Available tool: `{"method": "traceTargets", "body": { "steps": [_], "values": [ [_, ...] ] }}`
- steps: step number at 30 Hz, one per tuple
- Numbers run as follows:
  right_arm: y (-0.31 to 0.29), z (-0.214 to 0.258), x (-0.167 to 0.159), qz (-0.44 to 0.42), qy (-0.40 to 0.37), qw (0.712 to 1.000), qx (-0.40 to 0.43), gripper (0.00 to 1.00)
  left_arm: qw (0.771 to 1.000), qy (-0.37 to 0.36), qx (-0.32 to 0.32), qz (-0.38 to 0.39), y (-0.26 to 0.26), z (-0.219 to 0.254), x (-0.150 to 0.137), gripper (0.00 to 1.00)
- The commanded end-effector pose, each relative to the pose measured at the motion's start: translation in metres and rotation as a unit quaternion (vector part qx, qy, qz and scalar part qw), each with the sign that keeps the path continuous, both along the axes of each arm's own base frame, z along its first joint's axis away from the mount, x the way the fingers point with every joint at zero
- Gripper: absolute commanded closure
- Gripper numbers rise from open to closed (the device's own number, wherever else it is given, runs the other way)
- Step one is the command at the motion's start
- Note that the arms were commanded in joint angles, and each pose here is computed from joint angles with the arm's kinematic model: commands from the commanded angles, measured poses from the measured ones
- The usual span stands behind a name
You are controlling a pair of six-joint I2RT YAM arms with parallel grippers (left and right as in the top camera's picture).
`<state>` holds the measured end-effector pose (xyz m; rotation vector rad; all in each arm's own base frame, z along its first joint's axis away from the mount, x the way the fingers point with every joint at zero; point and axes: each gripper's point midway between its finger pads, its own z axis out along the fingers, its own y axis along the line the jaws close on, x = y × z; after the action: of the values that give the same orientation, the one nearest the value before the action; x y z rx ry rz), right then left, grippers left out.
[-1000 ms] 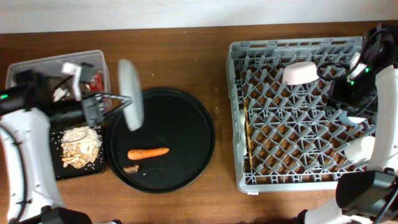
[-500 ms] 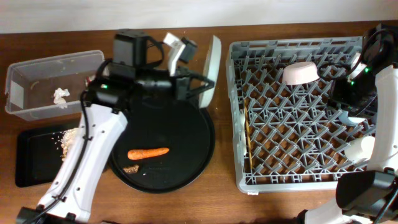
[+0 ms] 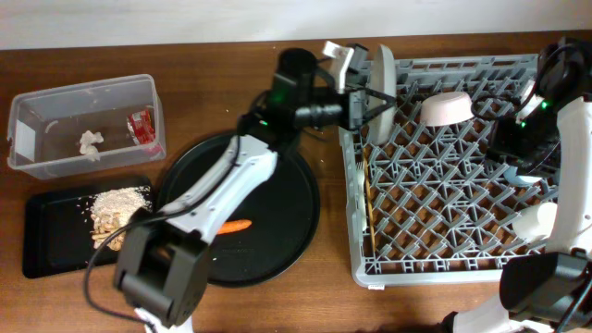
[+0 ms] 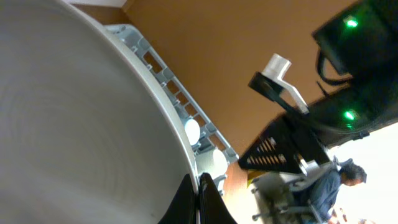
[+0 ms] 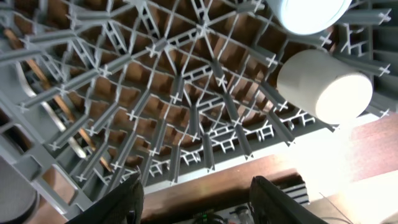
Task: Sort waste into correct bins and load items into the dishwasher rack
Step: 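Carry the empty plate right and stand it in the rack's left side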
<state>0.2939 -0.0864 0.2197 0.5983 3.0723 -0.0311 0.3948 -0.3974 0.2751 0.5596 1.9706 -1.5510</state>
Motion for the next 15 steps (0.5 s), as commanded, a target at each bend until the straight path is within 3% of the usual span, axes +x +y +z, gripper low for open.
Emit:
{"method": "traceTargets", "body": {
  "steps": [1, 9, 12, 15],
  "values": [
    [-0.001, -0.005, -0.004, -0.006, 0.013, 1.000, -0.002, 0.42, 0.997, 0.066, -0.026, 0.013, -0.025, -0.017, 0.005, 1.00],
    [-0.001, -0.005, -0.004, -0.006, 0.013, 1.000, -0.002, 0.42, 0.992, 0.125, 0.000, 0.020, -0.032, -0.070, 0.013, 0.99],
    [-0.001, -0.005, -0.004, -0.006, 0.013, 1.000, -0.003, 0.42, 0.993, 0.115, 0.012, 0.000, -0.022, -0.076, 0.012, 0.92],
    [-0.001, -0.005, -0.004, -0.006, 0.013, 1.000, -0.002, 0.42, 0.982, 0.184, 0.043, -0.001, 0.007, -0.099, 0.015, 0.93]
  ]
}}
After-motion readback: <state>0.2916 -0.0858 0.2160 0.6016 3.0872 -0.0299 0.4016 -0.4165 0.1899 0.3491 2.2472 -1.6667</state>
